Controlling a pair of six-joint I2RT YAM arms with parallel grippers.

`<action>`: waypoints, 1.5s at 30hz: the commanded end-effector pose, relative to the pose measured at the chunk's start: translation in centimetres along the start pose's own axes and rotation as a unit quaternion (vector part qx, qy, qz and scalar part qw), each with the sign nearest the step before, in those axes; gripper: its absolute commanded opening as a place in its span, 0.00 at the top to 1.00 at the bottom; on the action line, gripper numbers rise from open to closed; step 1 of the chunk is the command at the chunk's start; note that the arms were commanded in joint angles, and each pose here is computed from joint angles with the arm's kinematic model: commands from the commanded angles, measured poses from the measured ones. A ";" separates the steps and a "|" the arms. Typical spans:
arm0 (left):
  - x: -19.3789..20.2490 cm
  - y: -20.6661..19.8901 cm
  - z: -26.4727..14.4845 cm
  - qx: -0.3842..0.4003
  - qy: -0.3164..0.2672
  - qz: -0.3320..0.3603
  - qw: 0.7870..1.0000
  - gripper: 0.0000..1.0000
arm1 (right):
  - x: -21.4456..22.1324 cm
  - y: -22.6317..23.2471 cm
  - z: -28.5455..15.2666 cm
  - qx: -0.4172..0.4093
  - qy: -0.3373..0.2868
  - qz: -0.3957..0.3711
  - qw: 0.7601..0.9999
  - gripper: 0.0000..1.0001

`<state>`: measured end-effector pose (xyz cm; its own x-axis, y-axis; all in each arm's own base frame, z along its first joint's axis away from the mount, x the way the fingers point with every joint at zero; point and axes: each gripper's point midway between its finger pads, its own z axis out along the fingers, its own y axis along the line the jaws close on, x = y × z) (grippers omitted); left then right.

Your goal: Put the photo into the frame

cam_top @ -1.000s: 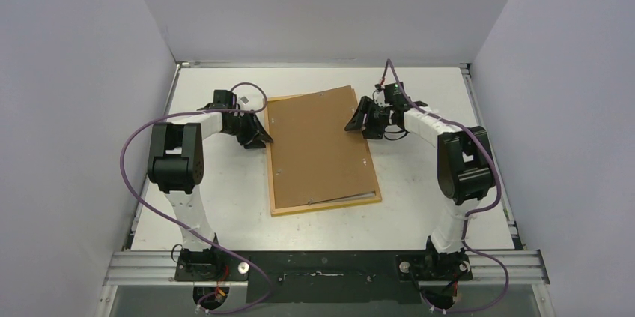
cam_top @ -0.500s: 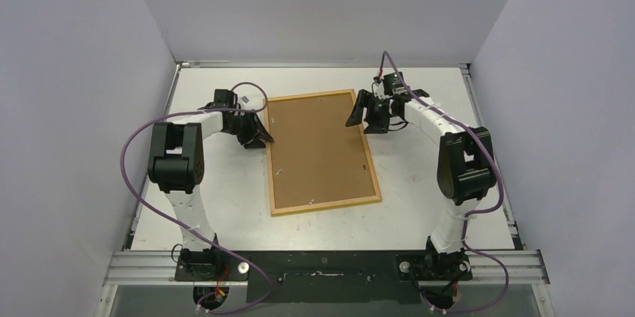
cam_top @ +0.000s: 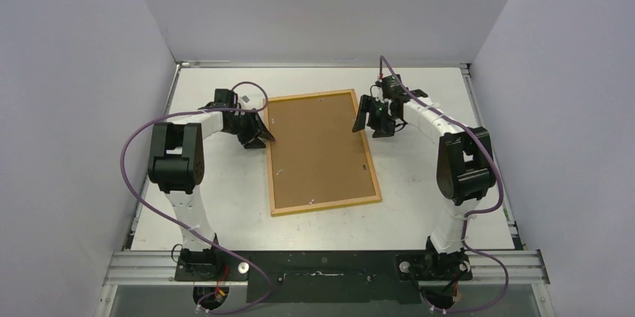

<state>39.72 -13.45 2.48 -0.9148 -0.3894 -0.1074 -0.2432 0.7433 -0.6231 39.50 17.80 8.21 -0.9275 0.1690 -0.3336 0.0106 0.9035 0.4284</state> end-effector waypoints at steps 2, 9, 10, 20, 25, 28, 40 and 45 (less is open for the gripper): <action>0.5 0.7 -0.1 -0.029 -0.009 0.005 1.000 0.52 | -0.3 -2.1 -1.0 0.064 -0.027 -0.025 0.997 0.29; 1.8 0.1 -1.0 -0.024 -0.008 0.017 1.000 0.49 | 2.3 -2.3 -0.7 0.068 -0.003 -0.029 0.997 0.28; 2.2 0.3 -1.1 -0.029 -0.006 0.020 0.999 0.49 | 2.7 -2.3 -0.6 0.068 0.001 -0.030 0.997 0.28; 4.5 0.8 -2.3 -0.042 -0.005 0.036 0.998 0.48 | 7.4 -0.8 -0.1 0.055 0.046 -0.056 0.996 0.28; 5.1 0.8 -2.1 -0.036 -0.002 0.035 0.999 0.49 | 9.6 0.5 -0.6 0.046 0.050 -0.064 0.996 0.30; 4.7 0.6 -1.8 -0.033 -0.001 0.037 0.999 0.49 | 10.6 1.3 -1.0 0.048 0.047 -0.075 0.995 0.32; 4.8 2.8 -3.0 -0.105 -0.007 0.055 0.993 0.45 | 11.3 -2.3 -3.0 0.166 -0.011 -0.074 0.983 0.30; 5.4 3.1 -3.2 -0.110 -0.002 0.061 0.992 0.43 | 12.3 -2.1 -2.8 0.158 -0.002 -0.089 0.983 0.31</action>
<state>33.89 -12.85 2.67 -0.9350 -0.3193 -0.1540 -0.2072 0.8448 -0.4934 27.08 17.07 4.76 -0.9415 0.0010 -0.3371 -0.0338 0.9947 0.0972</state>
